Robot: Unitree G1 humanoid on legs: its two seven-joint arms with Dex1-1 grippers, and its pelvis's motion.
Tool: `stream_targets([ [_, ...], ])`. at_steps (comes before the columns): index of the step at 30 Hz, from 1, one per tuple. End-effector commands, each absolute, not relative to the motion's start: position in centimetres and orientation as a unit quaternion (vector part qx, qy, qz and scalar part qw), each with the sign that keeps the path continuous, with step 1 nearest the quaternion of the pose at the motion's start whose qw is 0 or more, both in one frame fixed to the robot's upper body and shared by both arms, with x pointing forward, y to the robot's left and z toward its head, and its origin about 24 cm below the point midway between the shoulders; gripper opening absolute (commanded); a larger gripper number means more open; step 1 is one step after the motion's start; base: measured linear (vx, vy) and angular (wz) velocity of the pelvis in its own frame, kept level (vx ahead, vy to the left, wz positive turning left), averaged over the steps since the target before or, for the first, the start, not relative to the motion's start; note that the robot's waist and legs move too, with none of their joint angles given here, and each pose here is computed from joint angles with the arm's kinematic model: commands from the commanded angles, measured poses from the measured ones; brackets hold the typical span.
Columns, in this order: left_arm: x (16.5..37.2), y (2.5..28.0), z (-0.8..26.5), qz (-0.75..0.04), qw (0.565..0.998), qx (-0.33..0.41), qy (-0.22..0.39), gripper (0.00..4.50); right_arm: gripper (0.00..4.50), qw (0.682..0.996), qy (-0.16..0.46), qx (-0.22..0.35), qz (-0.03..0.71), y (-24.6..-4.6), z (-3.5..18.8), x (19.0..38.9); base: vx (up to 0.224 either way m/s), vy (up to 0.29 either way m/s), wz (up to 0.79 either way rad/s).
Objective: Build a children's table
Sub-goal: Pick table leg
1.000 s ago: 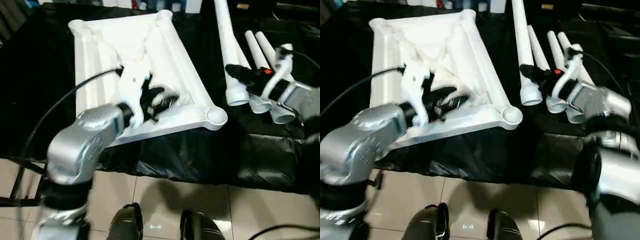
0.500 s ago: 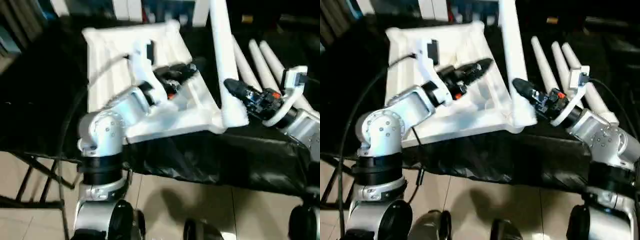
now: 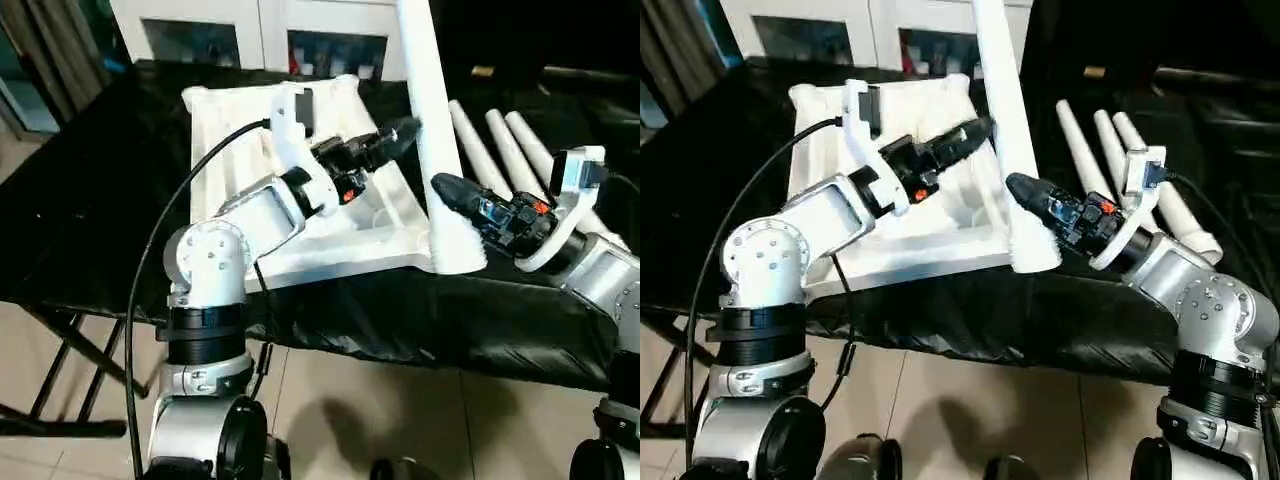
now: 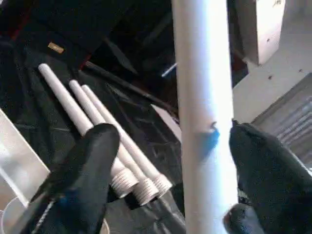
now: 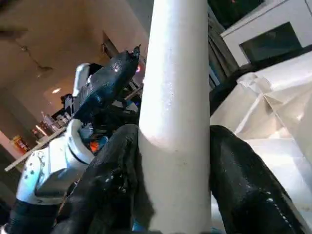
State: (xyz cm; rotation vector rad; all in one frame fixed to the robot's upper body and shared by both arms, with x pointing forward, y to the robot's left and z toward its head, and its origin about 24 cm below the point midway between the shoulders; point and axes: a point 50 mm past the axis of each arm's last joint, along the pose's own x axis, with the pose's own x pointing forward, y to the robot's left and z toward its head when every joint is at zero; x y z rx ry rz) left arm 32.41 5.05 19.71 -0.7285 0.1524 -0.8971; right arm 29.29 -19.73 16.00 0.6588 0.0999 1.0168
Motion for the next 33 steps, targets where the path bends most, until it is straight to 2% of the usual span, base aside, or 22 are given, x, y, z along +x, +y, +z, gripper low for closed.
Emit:
stream_targets([
  [1,31.5,1.7,21.7,-0.474,0.795,-0.374,0.058,4.29,1.88,0.815,0.04,0.301,0.493,-19.1,16.9,29.1,0.0,0.0,0.0],
  [5,31.4,1.4,21.5,-0.485,0.785,-0.38,0.064,4.34,1.88,0.804,0.05,0.296,0.513,-18.1,16.9,28.7,0.0,0.0,0.0],
  [12,30.9,0.9,22.3,-0.515,0.766,-0.382,0.044,4.33,1.88,0.803,0.071,0.289,0.517,-17.3,16.3,28.5,0.0,0.0,0.0],
  [13,30.9,0.8,22.4,-0.52,0.764,-0.38,0.044,4.04,1.88,0.803,0.073,0.288,0.517,-17.2,16.3,28.6,0.0,0.0,0.0],
  [22,31.4,1.0,21.9,-0.502,0.779,-0.372,0.059,3.48,1.88,0.803,0.086,0.283,0.517,-16.4,15.8,28.6,0.0,0.0,0.0],
  [23,31.4,1.0,21.9,-0.502,0.779,-0.372,0.059,3.25,1.88,0.803,0.086,0.283,0.517,-16.4,15.8,28.6,0.0,0.0,0.0],
  [26,31.5,1.2,21.8,-0.502,0.776,-0.376,0.062,3.14,1.88,0.805,0.087,0.282,0.514,-16.2,15.7,28.7,0.0,0.0,0.0],
  [28,31.7,1.3,21.9,-0.501,0.775,-0.382,0.061,2.86,1.88,0.807,0.087,0.282,0.512,-16.2,15.6,28.7,0.0,0.0,0.0],
  [33,31.9,1.4,22.0,-0.497,0.774,-0.388,0.061,2.52,1.88,0.812,0.085,0.279,0.506,-16.2,15.5,28.7,0.0,0.0,0.0],
])
